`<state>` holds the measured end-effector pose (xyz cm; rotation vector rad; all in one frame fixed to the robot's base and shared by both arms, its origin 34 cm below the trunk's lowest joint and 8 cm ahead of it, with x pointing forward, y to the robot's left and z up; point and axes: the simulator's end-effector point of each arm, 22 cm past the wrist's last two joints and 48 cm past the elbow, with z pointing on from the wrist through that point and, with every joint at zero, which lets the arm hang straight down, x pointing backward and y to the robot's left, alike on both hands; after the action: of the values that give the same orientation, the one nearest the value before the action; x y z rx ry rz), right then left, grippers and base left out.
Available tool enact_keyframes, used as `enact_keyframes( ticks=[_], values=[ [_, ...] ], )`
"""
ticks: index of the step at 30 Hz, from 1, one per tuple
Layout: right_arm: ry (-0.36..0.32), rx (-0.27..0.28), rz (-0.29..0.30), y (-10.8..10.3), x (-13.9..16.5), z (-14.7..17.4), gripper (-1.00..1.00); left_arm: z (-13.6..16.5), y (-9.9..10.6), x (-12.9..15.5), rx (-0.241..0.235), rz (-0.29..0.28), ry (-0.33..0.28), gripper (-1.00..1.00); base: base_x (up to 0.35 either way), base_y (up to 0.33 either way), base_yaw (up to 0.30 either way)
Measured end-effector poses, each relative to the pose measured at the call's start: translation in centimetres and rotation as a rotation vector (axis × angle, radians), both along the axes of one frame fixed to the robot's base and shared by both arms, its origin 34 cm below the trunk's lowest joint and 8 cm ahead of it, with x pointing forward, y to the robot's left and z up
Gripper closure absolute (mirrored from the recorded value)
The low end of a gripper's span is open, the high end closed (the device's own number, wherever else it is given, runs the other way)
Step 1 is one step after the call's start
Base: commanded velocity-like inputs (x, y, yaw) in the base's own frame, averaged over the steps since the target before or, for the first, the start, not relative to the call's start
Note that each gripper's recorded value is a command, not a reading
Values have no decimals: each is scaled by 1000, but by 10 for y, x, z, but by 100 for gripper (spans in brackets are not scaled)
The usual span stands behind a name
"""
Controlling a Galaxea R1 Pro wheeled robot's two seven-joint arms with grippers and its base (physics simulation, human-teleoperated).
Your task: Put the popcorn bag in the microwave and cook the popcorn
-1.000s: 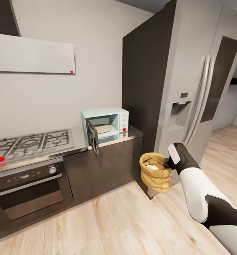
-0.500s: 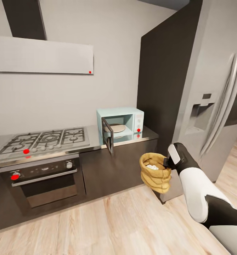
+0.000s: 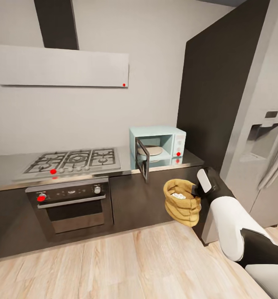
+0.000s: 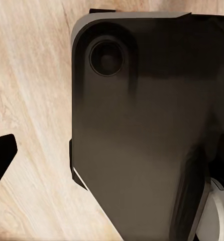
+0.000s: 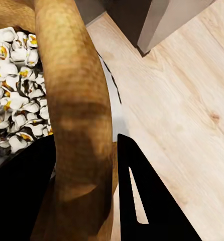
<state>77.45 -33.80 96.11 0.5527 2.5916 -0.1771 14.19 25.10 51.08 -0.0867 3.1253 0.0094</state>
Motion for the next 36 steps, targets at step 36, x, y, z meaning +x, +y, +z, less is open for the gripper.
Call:
enact_keyframes(
  ticks=[36],
  values=[
    [-9, 1, -4, 0, 1, 3, 100, 0, 0, -2, 1, 11, 8, -100, 18, -13, 1]
  ],
)
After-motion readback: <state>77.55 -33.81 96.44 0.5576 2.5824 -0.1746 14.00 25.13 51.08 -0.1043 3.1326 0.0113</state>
